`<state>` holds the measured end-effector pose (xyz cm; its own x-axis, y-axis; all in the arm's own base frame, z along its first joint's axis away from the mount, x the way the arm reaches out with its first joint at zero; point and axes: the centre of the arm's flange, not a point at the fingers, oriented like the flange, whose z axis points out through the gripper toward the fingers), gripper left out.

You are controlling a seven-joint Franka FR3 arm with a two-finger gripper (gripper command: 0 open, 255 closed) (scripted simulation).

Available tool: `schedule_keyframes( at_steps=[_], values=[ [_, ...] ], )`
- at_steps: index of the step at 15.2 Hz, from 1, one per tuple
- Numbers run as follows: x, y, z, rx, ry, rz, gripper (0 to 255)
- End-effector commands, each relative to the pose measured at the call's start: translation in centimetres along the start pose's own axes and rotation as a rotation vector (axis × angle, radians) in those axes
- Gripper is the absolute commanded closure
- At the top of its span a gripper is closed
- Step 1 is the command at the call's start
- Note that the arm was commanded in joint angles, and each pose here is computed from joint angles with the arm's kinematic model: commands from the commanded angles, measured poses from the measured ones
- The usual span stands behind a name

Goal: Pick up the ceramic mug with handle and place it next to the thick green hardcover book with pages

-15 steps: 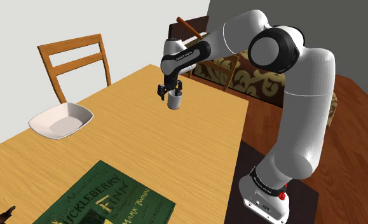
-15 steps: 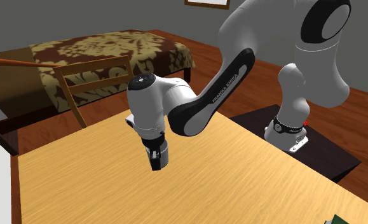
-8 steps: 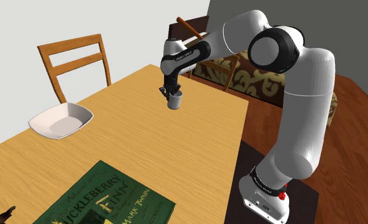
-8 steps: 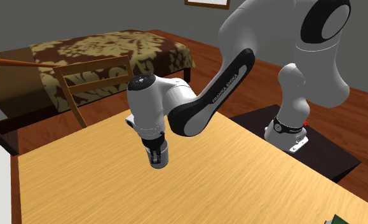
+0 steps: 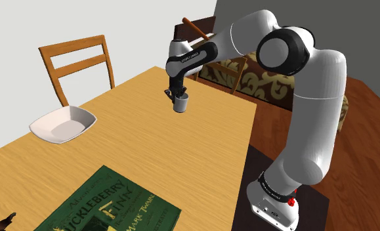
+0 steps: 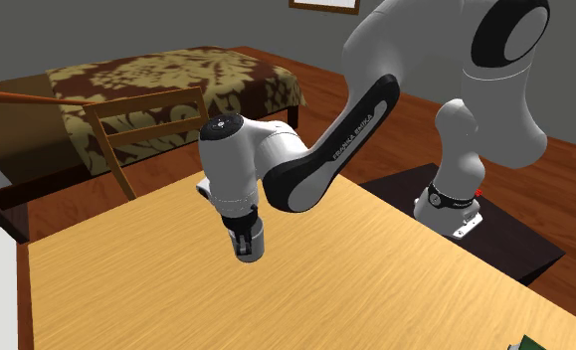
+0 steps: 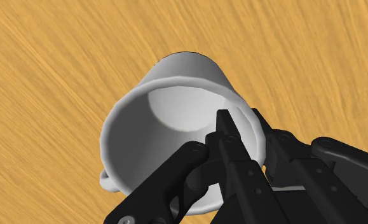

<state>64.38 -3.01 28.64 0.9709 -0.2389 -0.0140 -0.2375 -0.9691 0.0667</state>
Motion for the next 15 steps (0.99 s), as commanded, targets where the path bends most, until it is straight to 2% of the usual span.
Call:
schedule_keyframes(
  at_steps=[1,15],
  values=[
    [0.0,0.1,-0.8,0.0,0.0,0.0,255],
    [-0.1,0.6,-8.2,0.0,0.0,0.0,255]
  ],
)
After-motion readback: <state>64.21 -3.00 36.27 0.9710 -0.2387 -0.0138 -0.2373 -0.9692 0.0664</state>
